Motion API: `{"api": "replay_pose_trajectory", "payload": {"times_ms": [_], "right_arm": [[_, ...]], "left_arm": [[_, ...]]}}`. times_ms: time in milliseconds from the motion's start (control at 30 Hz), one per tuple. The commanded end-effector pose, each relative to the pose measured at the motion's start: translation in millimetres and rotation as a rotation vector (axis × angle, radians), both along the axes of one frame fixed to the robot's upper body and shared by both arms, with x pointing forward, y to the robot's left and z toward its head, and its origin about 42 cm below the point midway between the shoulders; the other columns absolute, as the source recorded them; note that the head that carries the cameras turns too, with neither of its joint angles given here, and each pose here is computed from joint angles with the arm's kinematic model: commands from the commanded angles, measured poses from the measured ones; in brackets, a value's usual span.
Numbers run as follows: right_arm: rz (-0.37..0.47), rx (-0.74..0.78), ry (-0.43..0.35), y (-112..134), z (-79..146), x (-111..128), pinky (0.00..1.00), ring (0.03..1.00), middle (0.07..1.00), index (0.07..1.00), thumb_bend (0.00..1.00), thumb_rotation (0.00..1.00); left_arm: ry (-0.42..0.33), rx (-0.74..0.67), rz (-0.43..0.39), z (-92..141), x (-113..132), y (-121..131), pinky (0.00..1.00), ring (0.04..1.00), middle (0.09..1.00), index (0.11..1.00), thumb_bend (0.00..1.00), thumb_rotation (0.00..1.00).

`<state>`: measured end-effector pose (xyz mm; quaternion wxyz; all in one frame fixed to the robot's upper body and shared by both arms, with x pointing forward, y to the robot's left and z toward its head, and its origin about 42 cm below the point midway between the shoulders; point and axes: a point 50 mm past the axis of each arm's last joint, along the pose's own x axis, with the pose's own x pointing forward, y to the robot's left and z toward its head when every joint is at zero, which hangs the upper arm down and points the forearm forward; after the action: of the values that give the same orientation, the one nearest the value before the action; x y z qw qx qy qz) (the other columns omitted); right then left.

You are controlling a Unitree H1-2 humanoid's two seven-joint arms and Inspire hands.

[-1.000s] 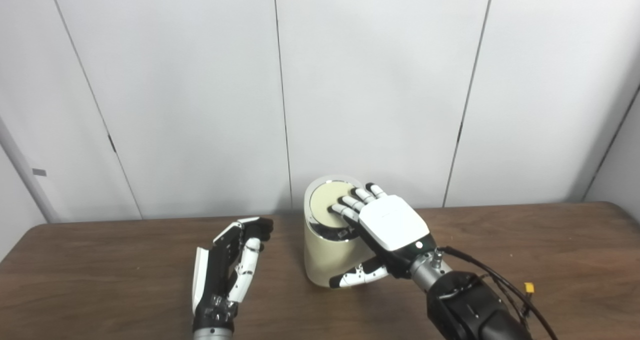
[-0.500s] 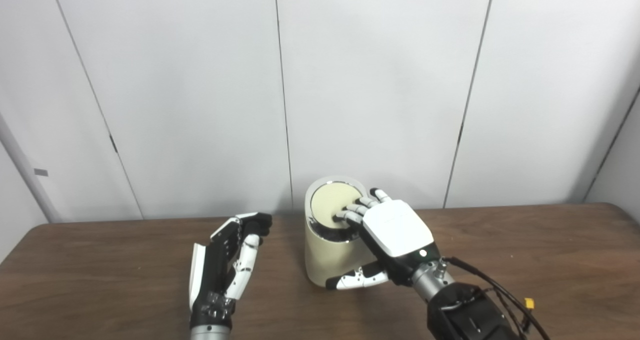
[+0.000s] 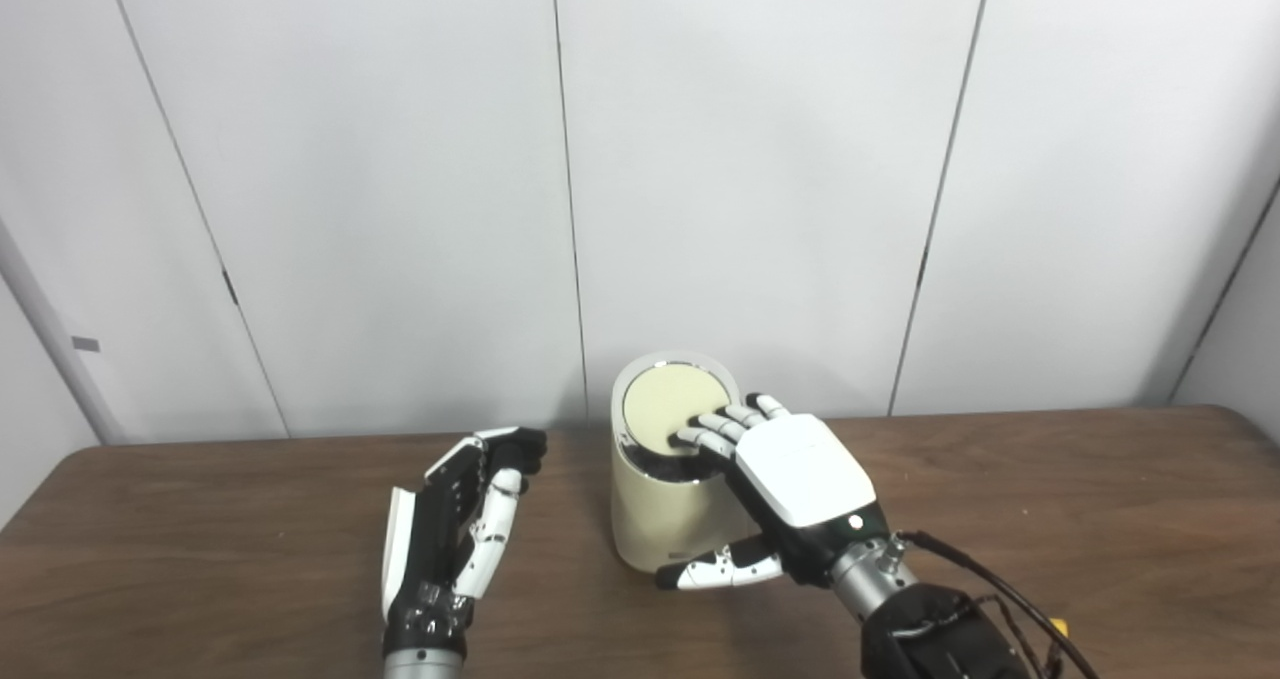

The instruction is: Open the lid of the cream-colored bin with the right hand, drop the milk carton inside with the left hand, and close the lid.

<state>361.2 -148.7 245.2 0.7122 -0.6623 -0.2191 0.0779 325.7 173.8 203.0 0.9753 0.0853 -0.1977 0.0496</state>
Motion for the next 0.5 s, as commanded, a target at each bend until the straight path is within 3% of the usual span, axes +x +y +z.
{"api": "replay_pose_trajectory", "payload": {"times_ms": [0,100,267,467], "right_arm": [[0.001,-0.005,0.071,-3,-14,2,0.92,0.919,0.887,0.838,0.66,0.72],[-0.001,0.022,0.049,-3,-10,3,0.99,0.991,0.987,0.979,0.67,0.68],[-0.023,0.057,-0.021,-2,-6,5,1.00,1.000,1.000,1.000,0.74,0.69],[-0.052,0.135,-0.140,-2,3,3,1.00,1.000,1.000,1.000,0.74,0.73]], "left_arm": [[-0.088,-0.013,-0.010,18,4,-5,0.61,0.637,0.652,0.647,0.32,0.73],[-0.088,-0.009,-0.009,17,5,-4,0.61,0.638,0.652,0.648,0.31,0.73],[-0.098,-0.004,-0.017,16,5,-3,0.61,0.641,0.652,0.649,0.30,0.72],[-0.093,0.033,-0.008,14,5,-1,0.60,0.644,0.650,0.649,0.30,0.75]]}}
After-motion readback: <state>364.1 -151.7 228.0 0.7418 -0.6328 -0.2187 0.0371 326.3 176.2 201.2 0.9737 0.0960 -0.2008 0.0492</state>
